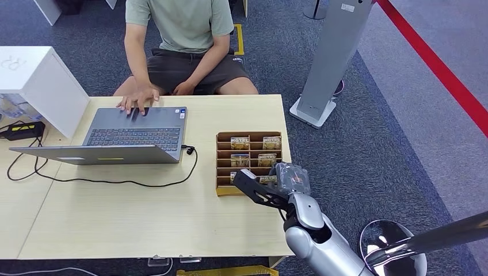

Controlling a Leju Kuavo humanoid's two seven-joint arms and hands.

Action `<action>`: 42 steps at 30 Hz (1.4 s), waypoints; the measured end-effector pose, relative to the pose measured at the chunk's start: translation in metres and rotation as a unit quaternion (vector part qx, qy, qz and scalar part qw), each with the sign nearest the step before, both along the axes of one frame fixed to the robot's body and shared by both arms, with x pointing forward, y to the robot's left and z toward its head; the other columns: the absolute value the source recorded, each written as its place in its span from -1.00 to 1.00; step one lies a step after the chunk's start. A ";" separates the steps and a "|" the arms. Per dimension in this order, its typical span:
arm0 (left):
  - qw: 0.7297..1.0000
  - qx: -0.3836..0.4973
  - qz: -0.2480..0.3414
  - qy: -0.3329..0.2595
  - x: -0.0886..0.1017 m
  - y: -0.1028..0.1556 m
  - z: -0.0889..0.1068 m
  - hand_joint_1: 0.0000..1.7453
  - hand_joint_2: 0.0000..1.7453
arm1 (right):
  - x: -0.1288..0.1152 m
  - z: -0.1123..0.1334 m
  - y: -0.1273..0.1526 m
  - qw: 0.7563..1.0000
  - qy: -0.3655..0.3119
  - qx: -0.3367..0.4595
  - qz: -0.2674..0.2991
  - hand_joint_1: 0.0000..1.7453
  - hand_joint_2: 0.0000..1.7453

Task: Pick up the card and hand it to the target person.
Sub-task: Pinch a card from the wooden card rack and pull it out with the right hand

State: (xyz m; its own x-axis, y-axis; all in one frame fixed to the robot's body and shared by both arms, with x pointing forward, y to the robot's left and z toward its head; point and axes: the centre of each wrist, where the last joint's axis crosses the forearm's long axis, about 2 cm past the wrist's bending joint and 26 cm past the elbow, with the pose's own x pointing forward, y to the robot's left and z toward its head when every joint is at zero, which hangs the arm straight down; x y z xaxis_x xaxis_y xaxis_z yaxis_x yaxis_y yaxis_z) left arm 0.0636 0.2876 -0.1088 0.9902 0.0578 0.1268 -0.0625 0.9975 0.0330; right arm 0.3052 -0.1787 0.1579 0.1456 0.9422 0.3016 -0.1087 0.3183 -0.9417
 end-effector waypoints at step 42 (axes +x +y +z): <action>1.000 -0.003 0.005 -0.018 0.000 0.005 0.000 -1.00 -1.00 | 0.042 0.095 0.020 0.990 -0.125 0.046 0.052 0.64 1.00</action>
